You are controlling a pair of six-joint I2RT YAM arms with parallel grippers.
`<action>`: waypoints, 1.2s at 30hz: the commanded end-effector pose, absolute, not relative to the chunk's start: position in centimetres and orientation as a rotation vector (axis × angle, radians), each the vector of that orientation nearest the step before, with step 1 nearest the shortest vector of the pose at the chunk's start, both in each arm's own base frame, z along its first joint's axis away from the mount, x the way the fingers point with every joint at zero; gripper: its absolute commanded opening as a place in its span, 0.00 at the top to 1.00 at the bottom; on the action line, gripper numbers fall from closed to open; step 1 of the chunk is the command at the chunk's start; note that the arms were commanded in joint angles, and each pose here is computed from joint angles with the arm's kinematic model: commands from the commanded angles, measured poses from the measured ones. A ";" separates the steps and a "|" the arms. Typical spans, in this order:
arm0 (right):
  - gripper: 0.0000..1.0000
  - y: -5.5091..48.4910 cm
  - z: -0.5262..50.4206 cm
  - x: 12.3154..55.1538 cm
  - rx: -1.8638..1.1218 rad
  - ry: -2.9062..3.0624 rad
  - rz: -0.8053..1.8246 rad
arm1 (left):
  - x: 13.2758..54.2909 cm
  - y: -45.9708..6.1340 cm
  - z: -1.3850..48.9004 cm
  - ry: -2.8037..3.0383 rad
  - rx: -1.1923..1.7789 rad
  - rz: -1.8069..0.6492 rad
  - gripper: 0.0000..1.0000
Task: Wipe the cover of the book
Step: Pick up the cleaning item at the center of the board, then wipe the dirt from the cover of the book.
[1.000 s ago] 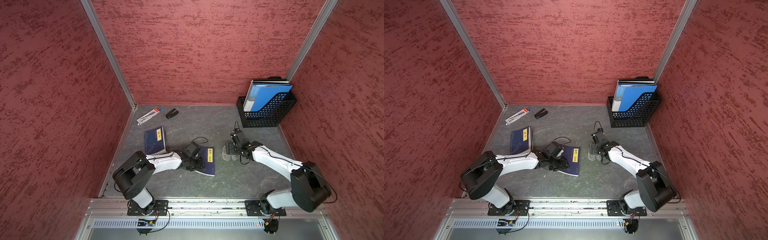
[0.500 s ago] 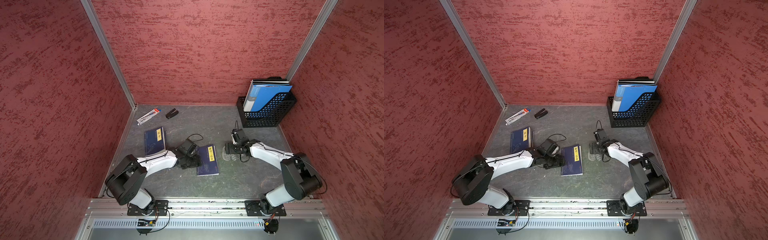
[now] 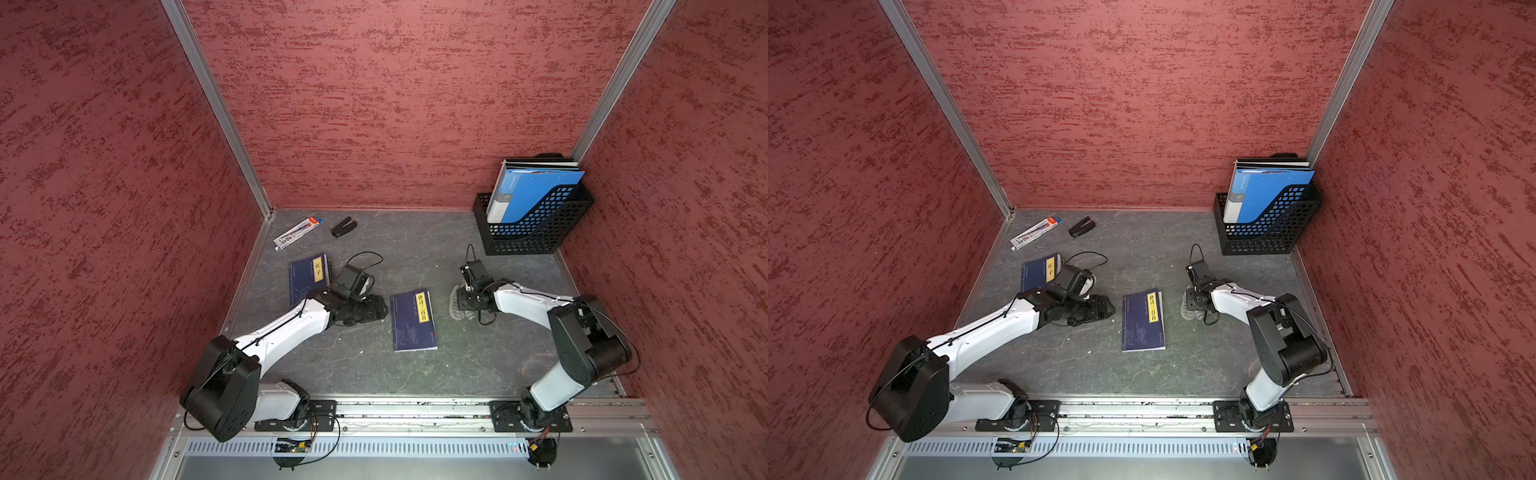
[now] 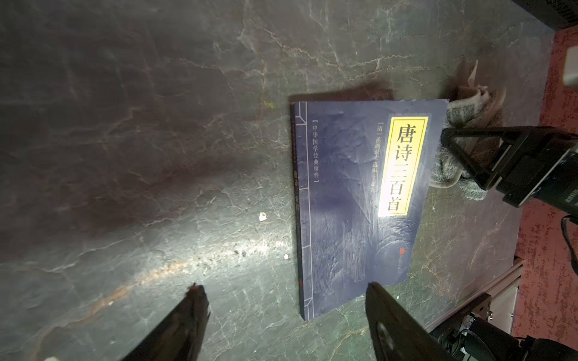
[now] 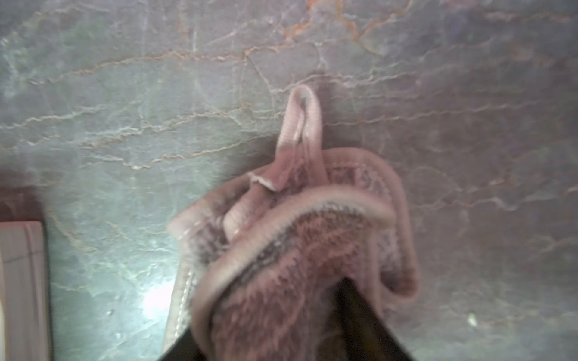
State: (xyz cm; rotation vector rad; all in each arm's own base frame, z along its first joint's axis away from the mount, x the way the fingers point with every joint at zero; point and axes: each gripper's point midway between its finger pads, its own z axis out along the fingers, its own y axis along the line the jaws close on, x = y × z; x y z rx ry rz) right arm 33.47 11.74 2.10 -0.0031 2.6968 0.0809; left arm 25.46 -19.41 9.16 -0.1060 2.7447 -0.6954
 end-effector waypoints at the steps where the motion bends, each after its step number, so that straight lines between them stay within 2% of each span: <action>1: 0.70 11.8 2.6 33.6 0.003 2.681 0.095 | 25.3 -18.7 9.6 2.740 -0.082 -0.699 0.19; 3: 0.76 12.0 4.1 34.1 -0.012 2.644 0.114 | 25.2 -18.3 9.5 2.738 -0.096 -0.706 0.19; 6: 0.80 12.6 7.0 34.9 -0.029 2.583 0.149 | 25.0 -17.9 9.4 2.735 -0.110 -0.710 0.20; 11: 0.80 15.6 11.7 35.2 -0.113 2.507 0.288 | 25.1 -17.8 10.0 2.717 -0.104 -0.724 0.19; 19: 0.79 25.5 16.4 32.7 -0.366 2.419 0.507 | 25.5 -17.7 11.4 2.694 -0.045 -0.709 0.12; 23: 0.79 29.2 15.5 32.1 -0.434 2.395 0.664 | 25.9 -17.4 12.1 2.666 -0.046 -0.707 0.06; 27: 0.79 30.9 13.0 32.1 -0.439 2.412 0.765 | 26.0 -16.9 12.9 2.648 -0.054 -0.714 0.04; 36: 0.78 29.5 5.2 32.2 -0.409 2.575 0.603 | 25.9 -15.8 14.2 2.607 -0.082 -0.722 0.02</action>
